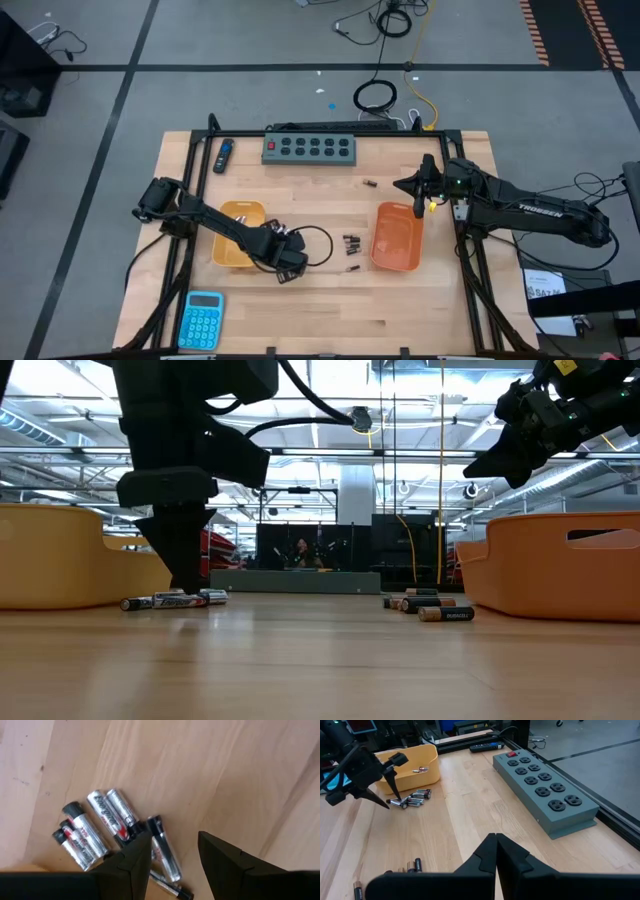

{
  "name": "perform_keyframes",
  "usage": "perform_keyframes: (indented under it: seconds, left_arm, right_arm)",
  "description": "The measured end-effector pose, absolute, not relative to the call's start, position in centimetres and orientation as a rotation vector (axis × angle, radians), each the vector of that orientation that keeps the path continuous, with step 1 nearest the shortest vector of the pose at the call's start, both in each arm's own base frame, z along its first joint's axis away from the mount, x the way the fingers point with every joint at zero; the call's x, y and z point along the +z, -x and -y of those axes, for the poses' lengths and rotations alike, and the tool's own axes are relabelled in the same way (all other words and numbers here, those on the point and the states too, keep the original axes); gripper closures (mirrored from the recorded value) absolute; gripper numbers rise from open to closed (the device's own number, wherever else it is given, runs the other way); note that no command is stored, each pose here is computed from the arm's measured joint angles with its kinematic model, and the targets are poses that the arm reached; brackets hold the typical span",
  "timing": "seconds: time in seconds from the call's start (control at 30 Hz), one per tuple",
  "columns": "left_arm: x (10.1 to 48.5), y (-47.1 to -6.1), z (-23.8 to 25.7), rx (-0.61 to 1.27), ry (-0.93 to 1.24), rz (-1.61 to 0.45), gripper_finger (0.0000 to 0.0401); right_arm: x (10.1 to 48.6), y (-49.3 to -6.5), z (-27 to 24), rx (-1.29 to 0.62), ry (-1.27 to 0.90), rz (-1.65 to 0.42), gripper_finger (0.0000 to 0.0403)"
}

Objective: Sort batteries
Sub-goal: Put the silver battery into the yellow bin

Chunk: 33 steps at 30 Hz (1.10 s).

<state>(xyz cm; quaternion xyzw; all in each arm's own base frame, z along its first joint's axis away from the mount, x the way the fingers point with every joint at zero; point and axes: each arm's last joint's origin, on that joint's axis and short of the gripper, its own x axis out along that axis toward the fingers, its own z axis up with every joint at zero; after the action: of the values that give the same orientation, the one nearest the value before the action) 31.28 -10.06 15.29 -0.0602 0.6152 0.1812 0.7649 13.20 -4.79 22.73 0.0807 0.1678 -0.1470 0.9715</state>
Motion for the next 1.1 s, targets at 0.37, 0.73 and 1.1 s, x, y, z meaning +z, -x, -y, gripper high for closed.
perform_keyframes:
  seconds: [0.37,0.73,1.1]
  left_arm:
    - [14.4,-30.8,9.2,0.415,0.104,-1.355,0.0256]
    - [14.2,-31.0,9.4,0.38,0.118,-1.334,0.034]
    - [12.6,-31.4,9.6,0.305,0.084,-1.397,0.037]
  right_arm:
    - [22.7,-13.2,4.8,-0.297,-0.163,-0.338,0.0403]
    - [22.8,-13.2,4.8,-0.296,-0.162,-0.332,0.0403]
    - [22.8,-13.2,4.8,-0.296,-0.162,-0.332,0.0403]
